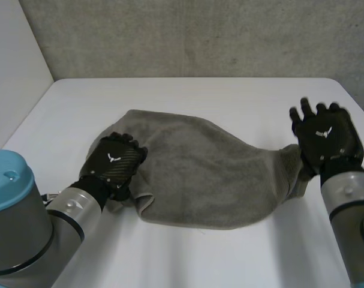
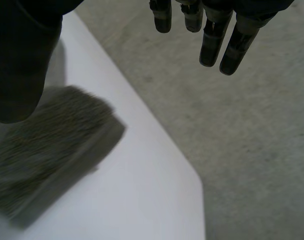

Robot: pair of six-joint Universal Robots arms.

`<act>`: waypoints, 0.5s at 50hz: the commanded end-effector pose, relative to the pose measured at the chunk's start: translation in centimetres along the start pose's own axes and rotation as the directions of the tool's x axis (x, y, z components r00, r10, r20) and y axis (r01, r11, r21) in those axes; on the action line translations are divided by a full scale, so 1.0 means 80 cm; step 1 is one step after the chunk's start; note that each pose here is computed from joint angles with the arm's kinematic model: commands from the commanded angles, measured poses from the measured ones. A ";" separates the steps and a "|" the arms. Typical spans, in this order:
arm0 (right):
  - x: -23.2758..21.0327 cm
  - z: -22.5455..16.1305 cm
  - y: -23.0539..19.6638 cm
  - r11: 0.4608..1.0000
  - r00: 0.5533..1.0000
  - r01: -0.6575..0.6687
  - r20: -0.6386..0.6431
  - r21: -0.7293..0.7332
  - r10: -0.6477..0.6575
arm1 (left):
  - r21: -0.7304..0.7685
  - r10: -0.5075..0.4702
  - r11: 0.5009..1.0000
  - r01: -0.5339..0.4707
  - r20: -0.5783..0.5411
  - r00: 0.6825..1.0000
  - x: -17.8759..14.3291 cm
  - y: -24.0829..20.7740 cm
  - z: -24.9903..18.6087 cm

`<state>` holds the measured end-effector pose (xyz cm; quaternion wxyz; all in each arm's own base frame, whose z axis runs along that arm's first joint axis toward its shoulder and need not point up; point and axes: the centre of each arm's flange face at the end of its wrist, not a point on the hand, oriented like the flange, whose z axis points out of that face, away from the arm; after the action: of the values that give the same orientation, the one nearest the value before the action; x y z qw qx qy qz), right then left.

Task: Fold the towel.

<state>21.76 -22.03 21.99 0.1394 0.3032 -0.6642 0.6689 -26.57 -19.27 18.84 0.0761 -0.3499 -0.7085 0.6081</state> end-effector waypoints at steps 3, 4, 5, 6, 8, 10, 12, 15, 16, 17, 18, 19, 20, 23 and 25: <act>-0.027 -0.028 0.035 0.996 0.996 0.023 0.089 -0.082 -0.015 | -0.022 0.023 0.999 -0.023 -0.005 1.000 0.011 0.025 0.026; -0.027 -0.028 0.035 0.996 0.996 0.023 0.089 -0.082 -0.015 | -0.022 0.034 0.999 -0.034 0.001 0.999 0.013 0.028 0.031; -0.030 -0.032 0.040 0.995 0.995 0.025 0.103 -0.092 -0.015 | -0.029 0.048 0.998 -0.048 0.008 0.999 0.014 0.033 0.037; -0.033 -0.034 0.044 0.995 0.994 0.026 0.112 -0.095 -0.016 | -0.029 0.048 0.998 -0.048 0.008 0.999 0.014 0.033 0.037; -0.037 -0.036 0.048 0.995 0.993 0.026 0.120 -0.091 -0.015 | -0.045 0.065 0.997 -0.065 0.011 0.998 0.016 0.040 0.041; -0.040 -0.037 0.050 0.997 0.992 0.023 0.126 -0.076 -0.013 | -0.060 0.087 0.995 -0.086 0.013 0.996 0.016 0.045 0.045; -0.047 -0.035 0.053 0.999 0.990 0.020 0.142 -0.046 -0.013 | -0.079 0.128 0.989 -0.127 0.013 0.992 0.016 0.054 0.052; -0.058 -0.029 0.062 0.998 0.985 0.031 0.169 -0.051 -0.022 | -0.084 0.138 0.987 -0.136 0.013 0.990 0.016 0.057 0.056; -0.058 -0.029 0.062 0.998 0.985 0.031 0.170 -0.051 -0.022 | -0.092 0.140 0.986 -0.139 0.010 0.990 0.016 0.060 0.060; -0.062 -0.024 0.067 0.998 0.984 0.034 0.179 -0.061 -0.022 | -0.098 0.141 0.985 -0.140 0.010 0.990 0.016 0.064 0.063; -0.062 -0.024 0.067 0.998 0.984 0.034 0.179 -0.061 -0.022 | -0.098 0.141 0.985 -0.140 0.010 0.990 0.016 0.064 0.063; -0.066 -0.018 0.070 0.997 0.982 0.038 0.185 -0.067 -0.026 | -0.100 0.143 0.985 -0.141 0.009 0.990 0.017 0.065 0.066; -0.069 -0.011 0.071 0.997 0.982 0.039 0.188 -0.068 -0.026 | -0.102 0.142 0.985 -0.140 0.009 0.990 0.016 0.066 0.070; -0.075 0.006 0.074 0.997 0.981 0.040 0.191 -0.072 -0.026 | -0.104 0.142 0.985 -0.139 0.013 0.990 0.015 0.068 0.076; -0.079 0.015 0.076 0.997 0.980 0.040 0.195 -0.072 -0.026 | -0.107 0.140 0.985 -0.137 0.022 0.990 0.012 0.070 0.081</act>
<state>22.52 -20.46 14.32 0.0972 0.3694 -0.6915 0.6131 -28.34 -22.94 12.20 0.0076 -0.3978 -0.7119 0.5787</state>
